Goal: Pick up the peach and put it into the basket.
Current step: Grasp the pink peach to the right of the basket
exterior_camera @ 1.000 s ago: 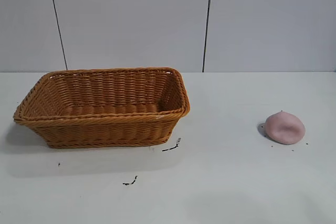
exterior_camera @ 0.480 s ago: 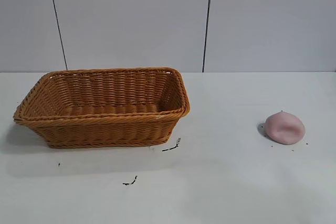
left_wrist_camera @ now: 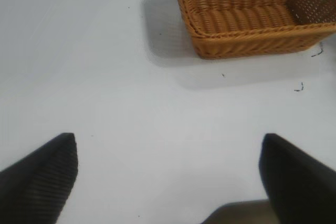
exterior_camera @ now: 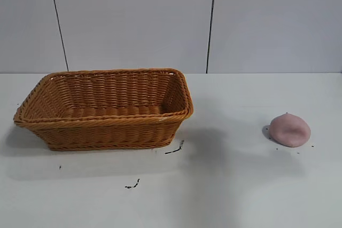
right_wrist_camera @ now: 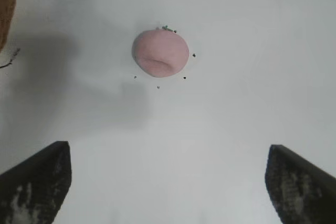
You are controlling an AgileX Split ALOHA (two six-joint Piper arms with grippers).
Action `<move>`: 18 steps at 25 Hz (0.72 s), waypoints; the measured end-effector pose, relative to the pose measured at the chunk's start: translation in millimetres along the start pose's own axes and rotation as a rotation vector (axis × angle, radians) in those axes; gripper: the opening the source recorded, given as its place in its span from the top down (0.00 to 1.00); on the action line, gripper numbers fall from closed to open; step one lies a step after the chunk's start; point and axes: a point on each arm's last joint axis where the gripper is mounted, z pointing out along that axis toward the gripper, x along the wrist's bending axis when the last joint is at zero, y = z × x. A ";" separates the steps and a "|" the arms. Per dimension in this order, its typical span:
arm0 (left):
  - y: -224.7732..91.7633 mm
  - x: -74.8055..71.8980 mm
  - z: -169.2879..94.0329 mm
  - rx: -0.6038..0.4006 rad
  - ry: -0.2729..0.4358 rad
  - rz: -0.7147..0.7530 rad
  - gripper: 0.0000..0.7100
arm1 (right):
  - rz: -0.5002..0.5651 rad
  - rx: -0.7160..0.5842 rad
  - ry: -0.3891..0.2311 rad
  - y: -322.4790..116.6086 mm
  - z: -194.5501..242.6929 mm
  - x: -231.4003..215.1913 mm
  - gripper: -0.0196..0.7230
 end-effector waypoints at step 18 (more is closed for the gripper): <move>0.0 0.0 0.0 0.000 0.000 0.000 0.03 | -0.029 0.172 0.060 70.5 106.4 9.7 0.05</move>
